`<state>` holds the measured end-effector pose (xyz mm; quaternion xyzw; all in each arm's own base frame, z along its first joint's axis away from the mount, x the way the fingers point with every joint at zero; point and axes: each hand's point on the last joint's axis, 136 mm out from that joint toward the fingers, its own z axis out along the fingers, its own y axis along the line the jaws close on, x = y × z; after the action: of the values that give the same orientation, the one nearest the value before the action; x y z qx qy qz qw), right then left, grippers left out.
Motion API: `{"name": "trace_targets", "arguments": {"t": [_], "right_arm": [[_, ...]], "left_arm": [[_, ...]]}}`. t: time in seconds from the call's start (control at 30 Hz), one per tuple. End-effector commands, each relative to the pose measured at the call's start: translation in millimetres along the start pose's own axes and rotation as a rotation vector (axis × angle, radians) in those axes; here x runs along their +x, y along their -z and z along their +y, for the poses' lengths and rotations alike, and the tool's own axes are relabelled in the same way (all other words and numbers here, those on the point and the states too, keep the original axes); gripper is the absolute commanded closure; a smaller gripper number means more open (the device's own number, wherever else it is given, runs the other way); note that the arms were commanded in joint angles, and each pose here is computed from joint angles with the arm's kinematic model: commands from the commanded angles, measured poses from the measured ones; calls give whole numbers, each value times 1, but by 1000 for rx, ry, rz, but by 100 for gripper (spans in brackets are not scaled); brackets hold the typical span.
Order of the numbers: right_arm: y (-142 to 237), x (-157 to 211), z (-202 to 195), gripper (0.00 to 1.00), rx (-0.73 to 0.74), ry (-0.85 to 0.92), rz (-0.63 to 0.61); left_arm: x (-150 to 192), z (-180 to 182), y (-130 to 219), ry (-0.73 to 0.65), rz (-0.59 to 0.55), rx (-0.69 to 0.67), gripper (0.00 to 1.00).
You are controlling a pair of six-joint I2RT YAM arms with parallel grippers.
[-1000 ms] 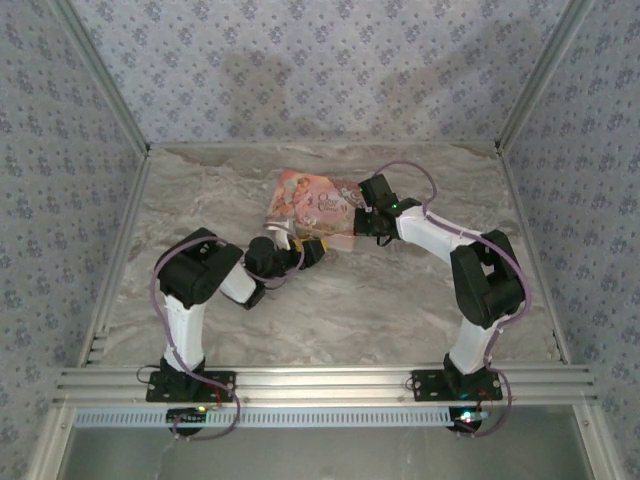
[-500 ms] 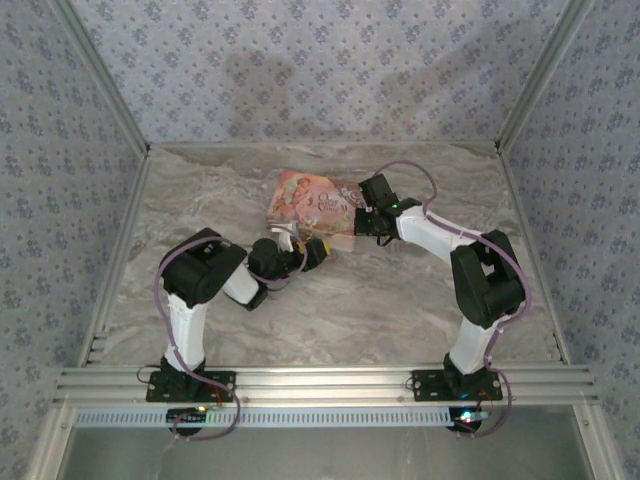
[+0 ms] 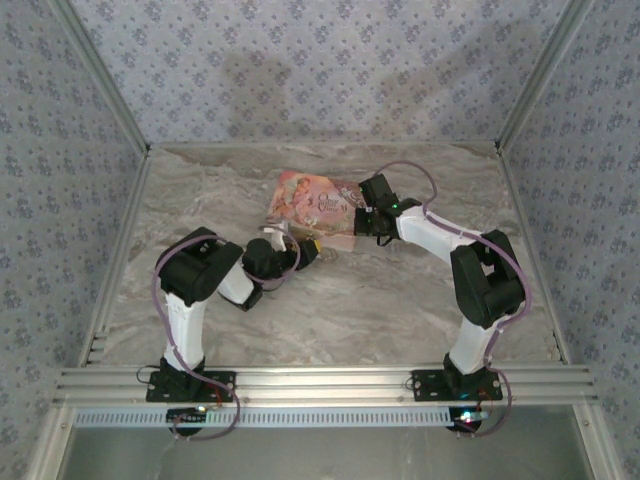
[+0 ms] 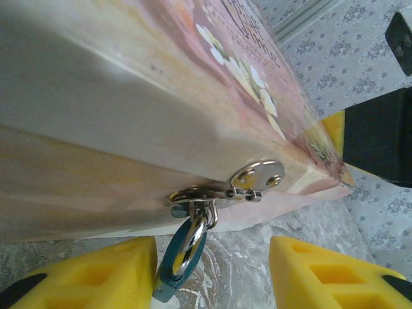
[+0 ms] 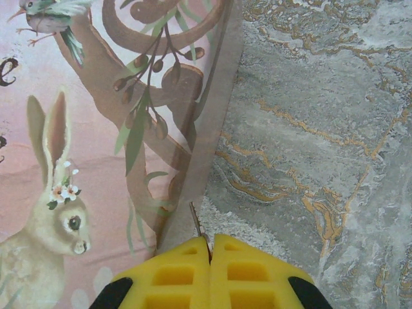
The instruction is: Unlock a padlock with a key
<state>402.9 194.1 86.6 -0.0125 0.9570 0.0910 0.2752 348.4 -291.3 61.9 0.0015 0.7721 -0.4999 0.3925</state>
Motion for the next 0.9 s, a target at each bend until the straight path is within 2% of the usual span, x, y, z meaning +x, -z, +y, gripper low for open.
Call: {"name": "trace_targets", "arguments": {"t": [0.0, 0.1, 0.13, 0.23, 0.6, 0.83, 0.87], "right_arm": [[4, -2, 3, 100, -12, -5, -13], [4, -2, 2, 100, -6, -4, -13], [4, -2, 1, 100, -4, -3, -13], [4, -3, 0, 100, -3, -5, -13], [7, -5, -2, 100, -3, -4, -19], [13, -10, -2, 100, -13, -9, -37], [11, -2, -5, 100, -8, -7, -18]], "left_arm": [[-6, -12, -1, 0, -10, 52, 54], [-5, -11, -3, 5, -6, 54, 57], [-6, -10, -4, 8, -7, 54, 61], [-7, -8, -6, 18, -8, 51, 62], [-11, -1, -6, 56, -8, 47, 81], [-8, -3, -2, 100, 31, 72, 90], [-6, -2, -2, 115, 45, 68, 91]]}}
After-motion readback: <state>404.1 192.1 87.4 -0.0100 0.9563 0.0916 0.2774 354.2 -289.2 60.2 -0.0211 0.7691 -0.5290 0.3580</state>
